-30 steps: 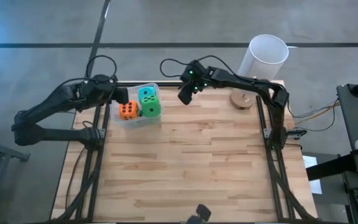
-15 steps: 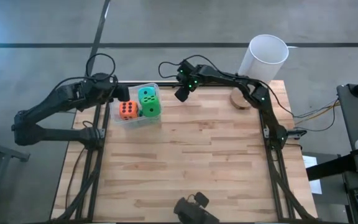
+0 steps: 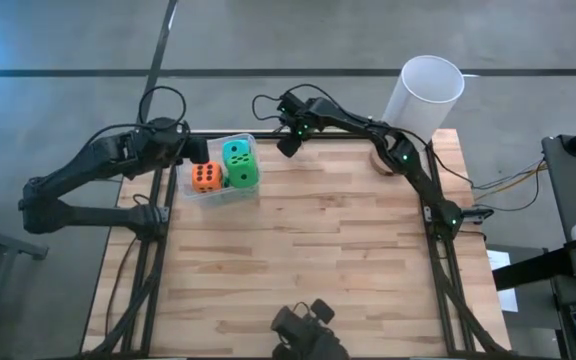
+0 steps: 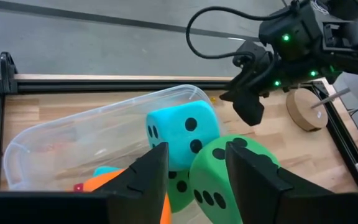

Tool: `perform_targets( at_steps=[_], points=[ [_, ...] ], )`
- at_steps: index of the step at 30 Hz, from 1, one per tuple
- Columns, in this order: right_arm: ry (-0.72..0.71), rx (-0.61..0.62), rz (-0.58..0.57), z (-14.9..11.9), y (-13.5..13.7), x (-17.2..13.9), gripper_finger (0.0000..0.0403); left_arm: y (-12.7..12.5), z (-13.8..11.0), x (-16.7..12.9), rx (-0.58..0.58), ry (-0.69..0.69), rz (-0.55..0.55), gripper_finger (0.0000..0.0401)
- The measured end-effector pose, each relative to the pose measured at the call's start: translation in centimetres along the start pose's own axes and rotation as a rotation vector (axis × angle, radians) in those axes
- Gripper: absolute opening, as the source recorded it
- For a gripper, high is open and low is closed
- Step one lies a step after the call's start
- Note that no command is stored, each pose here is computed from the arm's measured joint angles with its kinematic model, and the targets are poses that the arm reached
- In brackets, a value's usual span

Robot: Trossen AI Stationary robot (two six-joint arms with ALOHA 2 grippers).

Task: Pick & Place Dice
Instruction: Put the small yellow dice into the transparent bin

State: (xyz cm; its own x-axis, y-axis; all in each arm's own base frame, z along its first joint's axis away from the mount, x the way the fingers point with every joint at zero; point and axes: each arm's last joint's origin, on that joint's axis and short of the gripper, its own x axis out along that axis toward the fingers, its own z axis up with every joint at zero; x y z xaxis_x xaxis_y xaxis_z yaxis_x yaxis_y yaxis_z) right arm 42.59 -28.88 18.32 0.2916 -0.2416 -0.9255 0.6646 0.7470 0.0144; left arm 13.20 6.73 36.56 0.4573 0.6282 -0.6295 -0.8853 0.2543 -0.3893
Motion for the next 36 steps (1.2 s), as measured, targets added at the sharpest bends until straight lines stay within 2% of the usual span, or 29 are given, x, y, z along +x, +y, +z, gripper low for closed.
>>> perform_targets(
  at_steps=[12,19,32,36],
  points=[
    [0.018,0.017,0.04,-0.1,-0.3,0.3,0.0165,0.0,0.0,0.0,0.0,-0.001,-0.002,0.0164],
    [0.02,0.022,0.115,-0.1,-1.2,0.8,0.0163,-0.1,0.1,0.0,-0.005,-0.007,-0.01,0.0163],
    [0.015,-0.157,0.118,-0.3,-1.9,1.2,0.0159,-0.4,0.3,0.0,-0.018,-0.018,-0.045,0.0163],
    [0.006,-0.12,0.113,-0.4,-2.1,1.8,0.0153,-0.4,0.2,0.0,-0.017,-0.012,-0.05,0.0161]
  ],
)
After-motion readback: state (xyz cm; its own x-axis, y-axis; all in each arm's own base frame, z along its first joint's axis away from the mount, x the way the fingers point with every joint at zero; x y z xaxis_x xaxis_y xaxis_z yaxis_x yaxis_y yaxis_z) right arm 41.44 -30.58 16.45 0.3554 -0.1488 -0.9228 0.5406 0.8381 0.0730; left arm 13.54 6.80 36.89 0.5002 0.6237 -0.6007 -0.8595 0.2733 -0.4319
